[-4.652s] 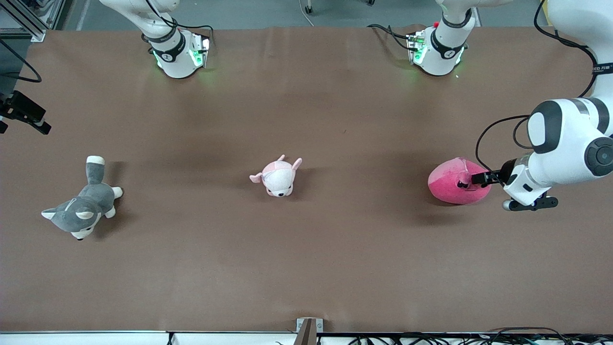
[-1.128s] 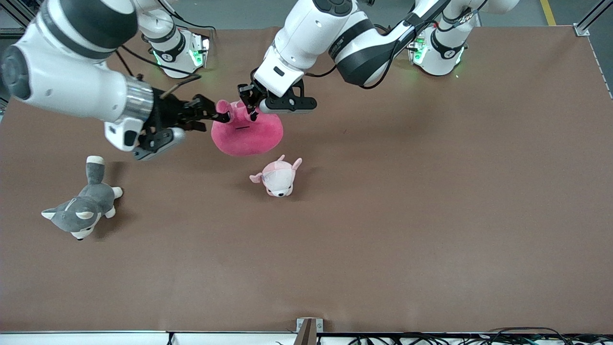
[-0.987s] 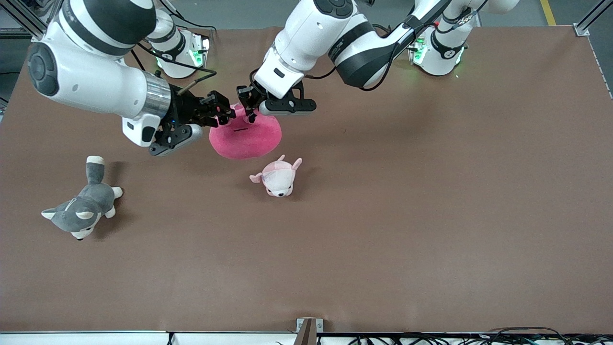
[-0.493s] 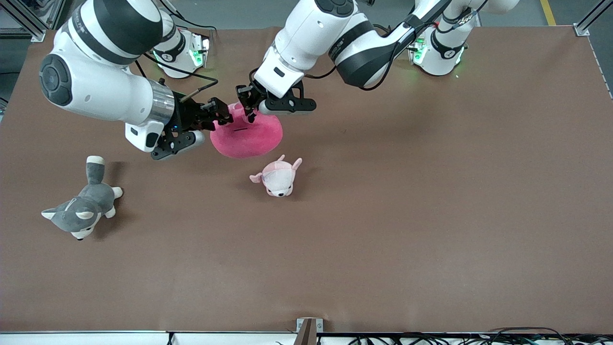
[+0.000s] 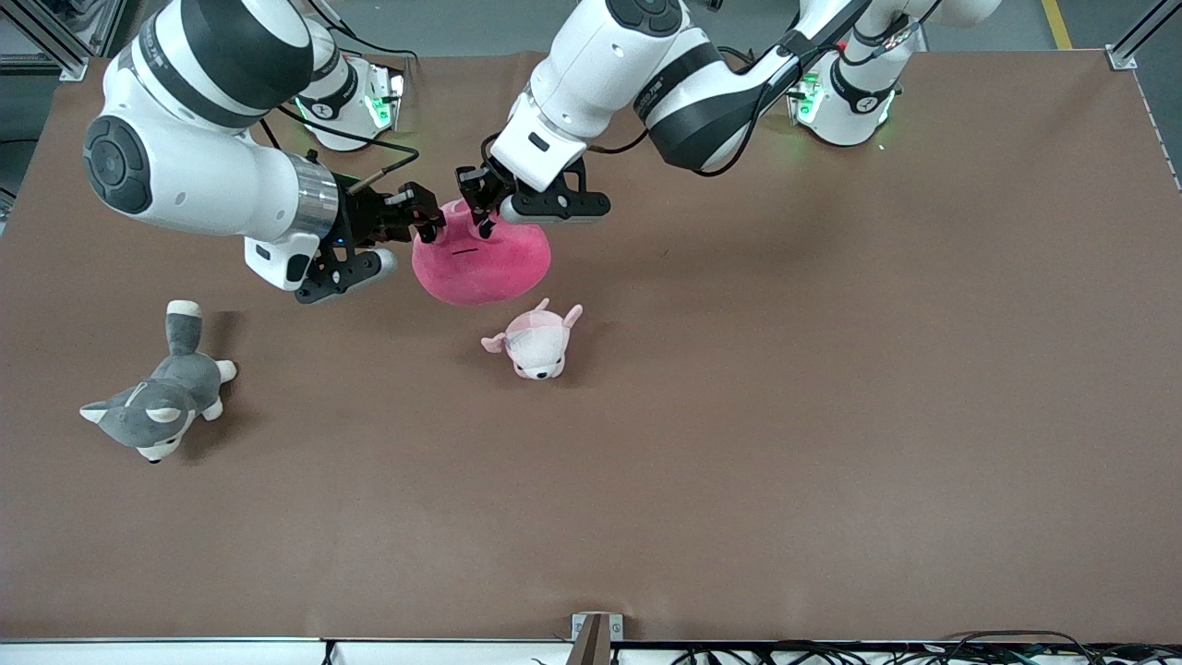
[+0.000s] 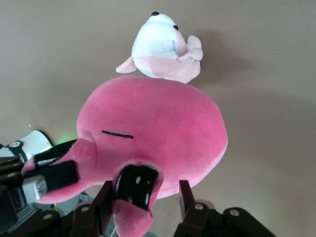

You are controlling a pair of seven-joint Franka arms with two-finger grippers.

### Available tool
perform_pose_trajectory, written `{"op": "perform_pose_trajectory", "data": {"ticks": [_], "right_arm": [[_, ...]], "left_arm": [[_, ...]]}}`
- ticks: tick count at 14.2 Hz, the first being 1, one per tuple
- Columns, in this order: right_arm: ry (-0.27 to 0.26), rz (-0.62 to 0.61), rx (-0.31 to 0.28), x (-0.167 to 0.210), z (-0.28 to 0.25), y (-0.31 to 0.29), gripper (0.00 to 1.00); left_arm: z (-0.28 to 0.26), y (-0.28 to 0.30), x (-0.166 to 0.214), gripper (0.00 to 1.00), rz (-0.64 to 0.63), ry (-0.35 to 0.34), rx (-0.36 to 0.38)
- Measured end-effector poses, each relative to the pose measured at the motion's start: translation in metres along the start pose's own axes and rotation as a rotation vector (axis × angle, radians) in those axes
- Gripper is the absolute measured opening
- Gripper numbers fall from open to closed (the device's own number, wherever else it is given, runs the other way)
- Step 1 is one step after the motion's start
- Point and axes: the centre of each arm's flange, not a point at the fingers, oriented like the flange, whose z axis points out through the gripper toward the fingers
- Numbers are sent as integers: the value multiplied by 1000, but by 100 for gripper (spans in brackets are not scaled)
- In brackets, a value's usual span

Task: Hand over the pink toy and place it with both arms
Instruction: 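Grasp the pink plush with the right gripper beside the left gripper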

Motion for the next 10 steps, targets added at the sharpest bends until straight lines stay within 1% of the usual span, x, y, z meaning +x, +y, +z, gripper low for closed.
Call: {"op": "perform_pose_trajectory", "data": {"ticks": [1,2,3,4,5,6,7,8,10], "right_arm": [[0,0,0,0,0,0,60],[-3,-1,0,0,0,0,54],[-7,-1,-1,-1,1,-1,54],[-14,-2,-1,-2,2,-1,48],[-25,-3,-2,-3,3,-1,38],[-36,-3,-3,-4,4,-1,24],[-45,-3,-3,-5,4,-1,15],[-51,-1,-4,-6,5,-1,9],[-65,10,-5,-7,6,-1,9]], "left_arm": [[0,0,0,10,0,0,0],[0,0,0,10,0,0,0],[0,0,0,10,0,0,0],[0,0,0,10,0,0,0],[0,0,0,10,0,0,0],[0,0,0,10,0,0,0],[0,0,0,10,0,0,0],[0,0,0,10,0,0,0],[0,0,0,10,0,0,0]]}}
